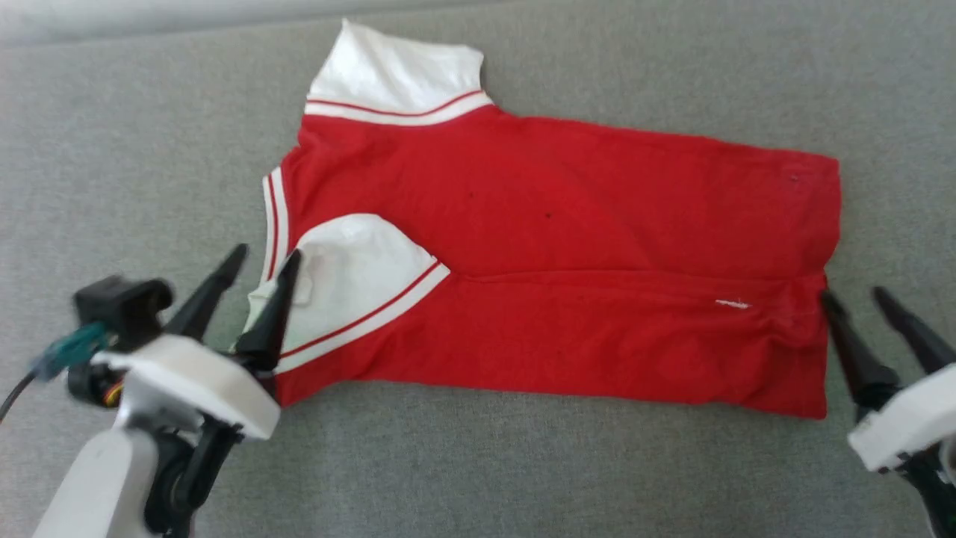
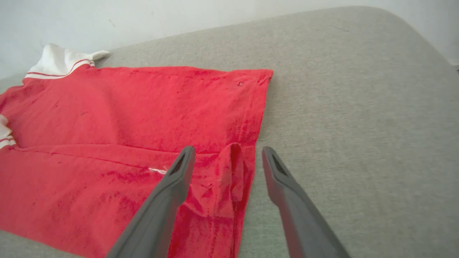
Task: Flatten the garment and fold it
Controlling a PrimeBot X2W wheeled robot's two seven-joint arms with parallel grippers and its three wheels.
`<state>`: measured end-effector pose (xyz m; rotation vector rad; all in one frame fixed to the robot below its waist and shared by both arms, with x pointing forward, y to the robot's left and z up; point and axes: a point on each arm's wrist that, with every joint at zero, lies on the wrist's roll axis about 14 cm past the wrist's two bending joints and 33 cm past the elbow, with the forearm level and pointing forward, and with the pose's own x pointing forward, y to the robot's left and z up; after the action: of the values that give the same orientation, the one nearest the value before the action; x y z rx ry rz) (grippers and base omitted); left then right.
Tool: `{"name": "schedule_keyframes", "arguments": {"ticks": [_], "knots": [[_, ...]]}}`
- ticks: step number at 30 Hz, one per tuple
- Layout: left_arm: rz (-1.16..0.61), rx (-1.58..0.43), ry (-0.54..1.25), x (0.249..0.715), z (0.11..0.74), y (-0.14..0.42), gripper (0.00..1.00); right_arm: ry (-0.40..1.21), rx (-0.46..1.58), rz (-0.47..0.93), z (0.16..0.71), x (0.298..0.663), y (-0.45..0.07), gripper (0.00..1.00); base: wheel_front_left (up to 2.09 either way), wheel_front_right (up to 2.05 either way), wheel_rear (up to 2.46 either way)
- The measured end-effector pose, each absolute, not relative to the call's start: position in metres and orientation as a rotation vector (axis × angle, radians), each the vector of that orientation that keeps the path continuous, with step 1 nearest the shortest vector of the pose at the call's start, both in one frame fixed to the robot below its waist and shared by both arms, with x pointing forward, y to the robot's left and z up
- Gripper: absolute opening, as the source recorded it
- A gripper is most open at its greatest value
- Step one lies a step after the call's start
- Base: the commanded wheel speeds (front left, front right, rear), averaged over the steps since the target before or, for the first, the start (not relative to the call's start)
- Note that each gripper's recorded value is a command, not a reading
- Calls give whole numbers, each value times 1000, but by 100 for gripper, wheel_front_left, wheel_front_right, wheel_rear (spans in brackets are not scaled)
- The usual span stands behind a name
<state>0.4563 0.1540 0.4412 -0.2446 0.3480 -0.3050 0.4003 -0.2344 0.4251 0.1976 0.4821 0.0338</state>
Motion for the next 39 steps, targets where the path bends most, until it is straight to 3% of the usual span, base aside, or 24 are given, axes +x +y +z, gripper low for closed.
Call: {"name": "schedule_keyframes", "arguments": {"ticks": [9,14,20,35,39], "knots": [[-95,-250,-35,416,513,193,100,138,130,-83,490,380,-251,100,0,0,0],[43,-283,-3,380,494,207,100,85,146,-107,490,365,-242,100,0,0,0],[56,-273,28,366,484,209,100,80,138,-90,488,362,-233,100,0,0,0],[-143,-132,642,380,404,188,100,138,150,-86,468,369,-229,100,0,0,0],[-174,-153,732,380,395,179,100,167,155,-109,458,366,-234,100,0,0,0]]}}
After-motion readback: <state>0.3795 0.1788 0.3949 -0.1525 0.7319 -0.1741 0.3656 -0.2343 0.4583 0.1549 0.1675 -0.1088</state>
